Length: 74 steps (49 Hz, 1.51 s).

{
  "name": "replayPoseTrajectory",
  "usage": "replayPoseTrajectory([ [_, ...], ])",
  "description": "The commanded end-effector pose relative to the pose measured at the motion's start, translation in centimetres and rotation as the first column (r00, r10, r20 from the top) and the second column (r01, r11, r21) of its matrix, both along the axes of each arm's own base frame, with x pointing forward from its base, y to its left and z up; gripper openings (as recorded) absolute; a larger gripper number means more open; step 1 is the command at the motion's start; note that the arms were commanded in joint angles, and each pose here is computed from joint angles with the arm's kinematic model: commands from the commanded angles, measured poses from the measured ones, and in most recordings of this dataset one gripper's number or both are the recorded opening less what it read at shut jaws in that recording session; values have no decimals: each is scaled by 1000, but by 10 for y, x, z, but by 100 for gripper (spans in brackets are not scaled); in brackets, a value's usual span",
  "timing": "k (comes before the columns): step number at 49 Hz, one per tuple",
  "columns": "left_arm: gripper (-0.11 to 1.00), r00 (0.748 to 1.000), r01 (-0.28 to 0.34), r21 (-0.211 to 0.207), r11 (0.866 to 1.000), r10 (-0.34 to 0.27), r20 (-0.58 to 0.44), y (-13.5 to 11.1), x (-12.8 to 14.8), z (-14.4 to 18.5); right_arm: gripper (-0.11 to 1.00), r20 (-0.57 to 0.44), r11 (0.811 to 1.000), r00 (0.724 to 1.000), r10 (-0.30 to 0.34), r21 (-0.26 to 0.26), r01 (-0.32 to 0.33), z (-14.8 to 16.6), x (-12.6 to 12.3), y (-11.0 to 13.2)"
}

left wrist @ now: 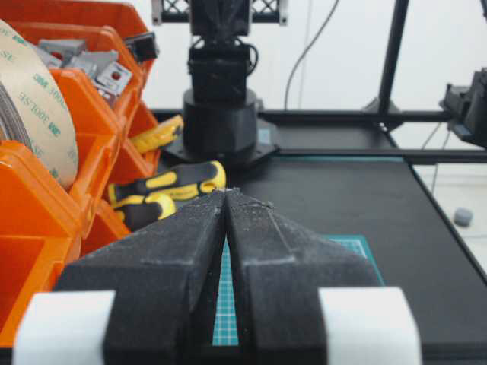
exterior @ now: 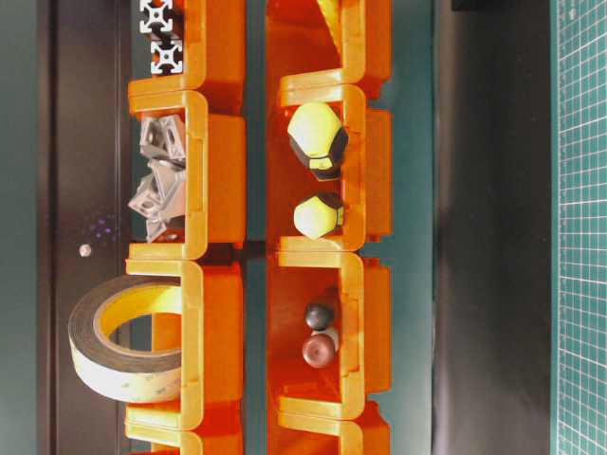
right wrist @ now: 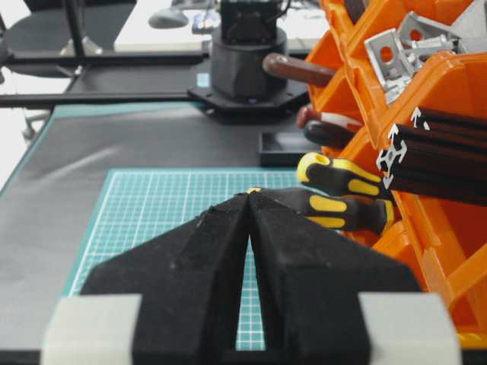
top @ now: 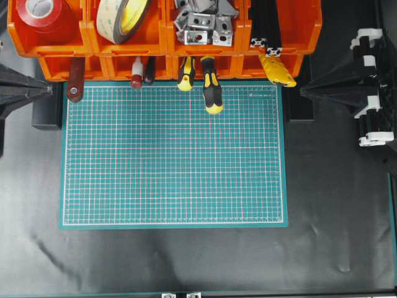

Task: Pick corner brachets from container rack with right arm.
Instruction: 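Move the right gripper up toward the bracket bin in the orange rack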

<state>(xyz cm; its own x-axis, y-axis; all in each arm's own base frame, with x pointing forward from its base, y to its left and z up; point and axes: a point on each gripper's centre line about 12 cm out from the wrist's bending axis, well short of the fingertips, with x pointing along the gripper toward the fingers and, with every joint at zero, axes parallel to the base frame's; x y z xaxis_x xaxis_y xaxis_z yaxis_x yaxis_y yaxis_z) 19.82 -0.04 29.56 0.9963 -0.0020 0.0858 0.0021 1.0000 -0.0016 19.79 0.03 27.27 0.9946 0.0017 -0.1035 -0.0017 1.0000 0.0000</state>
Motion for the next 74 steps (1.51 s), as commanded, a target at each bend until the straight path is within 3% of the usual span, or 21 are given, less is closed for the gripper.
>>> replayPoseTrajectory([
  [1, 6, 999, 18, 20, 1000, -19, 34, -3, 5, 21, 1, 20, 1000, 1000, -11, 11, 11, 8, 2, -2],
  [5, 0, 1000, 25, 6, 1000, -25, -2, -5, 11, 31, 0, 3, 999, 1000, -14, 37, 14, 17, 3, -2],
  [13, 0, 992, 22, 3, 1000, -21, -121, -5, 18, 41, 0, -166, 994, 986, -23, 99, 40, 35, 3, -3],
  [19, 0, 983, 20, 2, 1000, -19, -183, -5, 19, 42, 0, -268, 989, 963, -40, 126, 76, 64, 2, -6],
  [29, 0, 971, 24, 2, 1000, -23, -237, -6, 18, 41, 0, -417, 985, 906, -72, 115, 131, 119, 9, -14],
  [32, 0, 970, 26, 4, 1000, -25, -243, -6, 18, 42, 0, -478, 982, 874, -87, 105, 155, 132, 12, -19],
  [40, 0, 962, 30, 3, 1000, -28, -272, -7, 19, 42, 0, -653, 971, 744, -140, 58, 233, 156, 29, -36],
  [45, 0, 960, 37, 4, 999, -34, -278, -9, 22, 45, 0, -715, 971, 681, -157, 15, 240, 161, 45, -46],
  [49, 0, 957, 38, 4, 999, -36, -289, -9, 25, 45, 0, -731, 979, 663, -164, -39, 199, 165, 59, -52],
  [59, 0, 951, 44, 3, 999, -41, -306, -11, 30, 45, 0, -732, 984, 663, -156, -172, 42, 171, 95, -65],
  [65, 0, 954, 44, 1, 999, -41, -297, -11, 30, 48, 0, -744, 981, 651, -151, -195, 5, 166, 114, -70],
  [74, 0, 956, 44, 1, 999, -42, -290, -11, 30, 52, 3, -769, 981, 617, -167, -190, 29, 155, 136, -87],
])
